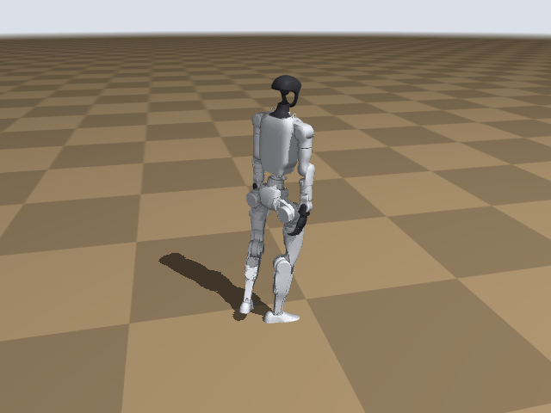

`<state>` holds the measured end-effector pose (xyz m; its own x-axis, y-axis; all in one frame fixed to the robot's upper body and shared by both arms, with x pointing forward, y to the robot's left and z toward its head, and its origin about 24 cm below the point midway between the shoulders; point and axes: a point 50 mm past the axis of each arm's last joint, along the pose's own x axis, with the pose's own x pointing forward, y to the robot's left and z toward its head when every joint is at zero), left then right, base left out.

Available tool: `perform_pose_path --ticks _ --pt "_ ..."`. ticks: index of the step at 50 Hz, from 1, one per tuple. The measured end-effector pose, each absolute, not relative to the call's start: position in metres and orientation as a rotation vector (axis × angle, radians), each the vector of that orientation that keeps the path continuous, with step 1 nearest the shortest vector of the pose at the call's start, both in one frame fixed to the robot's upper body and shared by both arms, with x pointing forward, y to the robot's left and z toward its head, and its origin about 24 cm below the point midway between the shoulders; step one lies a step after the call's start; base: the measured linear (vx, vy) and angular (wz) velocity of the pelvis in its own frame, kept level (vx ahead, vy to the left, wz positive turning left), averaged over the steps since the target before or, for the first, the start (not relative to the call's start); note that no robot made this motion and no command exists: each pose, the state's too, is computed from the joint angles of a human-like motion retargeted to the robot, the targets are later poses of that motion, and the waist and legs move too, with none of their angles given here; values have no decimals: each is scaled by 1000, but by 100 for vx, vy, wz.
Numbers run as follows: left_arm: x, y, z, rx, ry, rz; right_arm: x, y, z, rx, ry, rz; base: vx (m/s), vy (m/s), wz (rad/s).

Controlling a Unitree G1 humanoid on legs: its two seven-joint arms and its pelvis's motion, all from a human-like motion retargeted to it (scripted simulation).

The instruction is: In place motions

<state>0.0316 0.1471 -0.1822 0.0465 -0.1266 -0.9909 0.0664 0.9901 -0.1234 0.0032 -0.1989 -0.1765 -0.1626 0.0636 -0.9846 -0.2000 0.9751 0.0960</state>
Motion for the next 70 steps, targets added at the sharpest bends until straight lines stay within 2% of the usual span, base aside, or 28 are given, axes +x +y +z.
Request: perform_pose_path --ticks 12,23,45,60,70 --pt "11 140 -183 -146 1551 -55 -5 -202 -176 -110 1751 237 7 -8 65" --pt "-29 146 -181 -96 1712 -55 -22 -195 -175 -59 1795 233 24 -9 -110" --pt "-14 150 -181 -32 1695 -170 -19 -195 -176 -112 1786 244 8 -9 -8" --pt "-37 158 -179 -23 1773 -134 -17 -192 -177 -113 1775 261 3 -8 3" --pt "-25 160 -180 -15 1735 -148 -15 -195 -177 -122 1762 251 -3 -6 8"
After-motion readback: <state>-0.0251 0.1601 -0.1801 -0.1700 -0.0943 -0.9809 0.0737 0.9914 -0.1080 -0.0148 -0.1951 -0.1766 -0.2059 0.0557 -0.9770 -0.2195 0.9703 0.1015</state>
